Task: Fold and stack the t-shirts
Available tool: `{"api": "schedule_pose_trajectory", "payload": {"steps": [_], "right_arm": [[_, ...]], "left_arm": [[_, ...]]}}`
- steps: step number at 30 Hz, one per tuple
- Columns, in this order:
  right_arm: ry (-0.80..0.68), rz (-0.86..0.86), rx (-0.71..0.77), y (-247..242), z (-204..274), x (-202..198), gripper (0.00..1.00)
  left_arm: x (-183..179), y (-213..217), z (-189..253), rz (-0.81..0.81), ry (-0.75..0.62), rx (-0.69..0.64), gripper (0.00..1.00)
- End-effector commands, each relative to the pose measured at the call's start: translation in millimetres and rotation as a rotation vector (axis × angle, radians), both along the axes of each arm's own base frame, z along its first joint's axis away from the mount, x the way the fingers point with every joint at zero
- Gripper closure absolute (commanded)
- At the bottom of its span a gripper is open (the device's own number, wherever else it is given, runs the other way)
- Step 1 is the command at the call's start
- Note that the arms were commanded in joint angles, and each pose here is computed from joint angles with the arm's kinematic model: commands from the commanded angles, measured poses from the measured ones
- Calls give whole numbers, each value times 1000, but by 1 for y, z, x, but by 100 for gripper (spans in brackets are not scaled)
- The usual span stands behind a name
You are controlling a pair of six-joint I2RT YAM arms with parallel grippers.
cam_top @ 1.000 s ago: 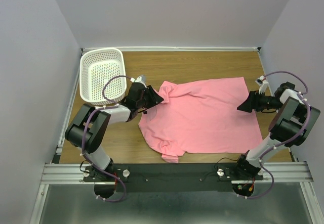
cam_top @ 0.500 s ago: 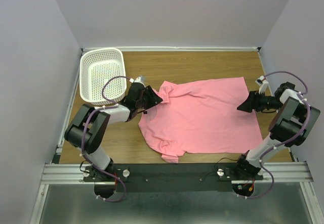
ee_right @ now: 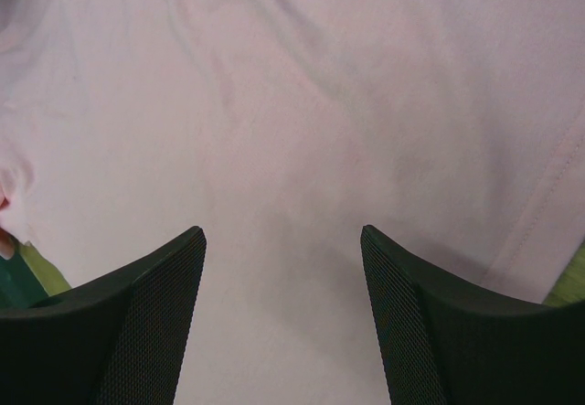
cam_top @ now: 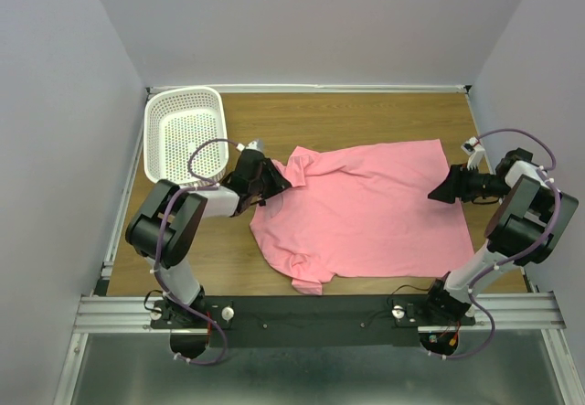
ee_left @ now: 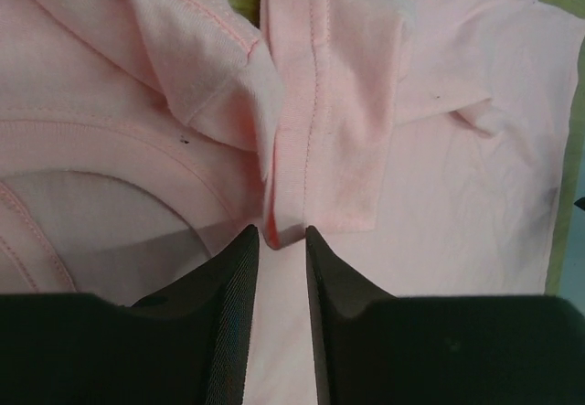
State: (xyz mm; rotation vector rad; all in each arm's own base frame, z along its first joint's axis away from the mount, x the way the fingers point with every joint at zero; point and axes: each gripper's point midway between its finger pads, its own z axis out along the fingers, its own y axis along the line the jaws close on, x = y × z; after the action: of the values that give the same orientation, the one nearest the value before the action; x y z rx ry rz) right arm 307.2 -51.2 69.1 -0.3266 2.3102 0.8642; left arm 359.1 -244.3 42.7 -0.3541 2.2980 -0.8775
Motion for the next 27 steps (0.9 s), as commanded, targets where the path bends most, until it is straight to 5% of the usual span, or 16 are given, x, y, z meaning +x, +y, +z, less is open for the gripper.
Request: {"api": "schedule_pose_trajectory", "payload": {"steps": [1,6,14,15,27], "right_arm": [[-18,12,0,3,6,-1,24],[-26,13,-39,-3,8,2,21],[-90,-49,-64,-25,40,39,17],[-88,-84,-44,-28,43,48,0],[-24,-288,-10,-52,-5,169,0]], "left_arm": [[14,0,15,23,-53,-7,77],[12,0,34,7,-100,-13,100],[6,8,65,-24,-216,7,100],[5,9,71,-30,-238,13,100],[15,-3,105,-111,-369,13,100]]}}
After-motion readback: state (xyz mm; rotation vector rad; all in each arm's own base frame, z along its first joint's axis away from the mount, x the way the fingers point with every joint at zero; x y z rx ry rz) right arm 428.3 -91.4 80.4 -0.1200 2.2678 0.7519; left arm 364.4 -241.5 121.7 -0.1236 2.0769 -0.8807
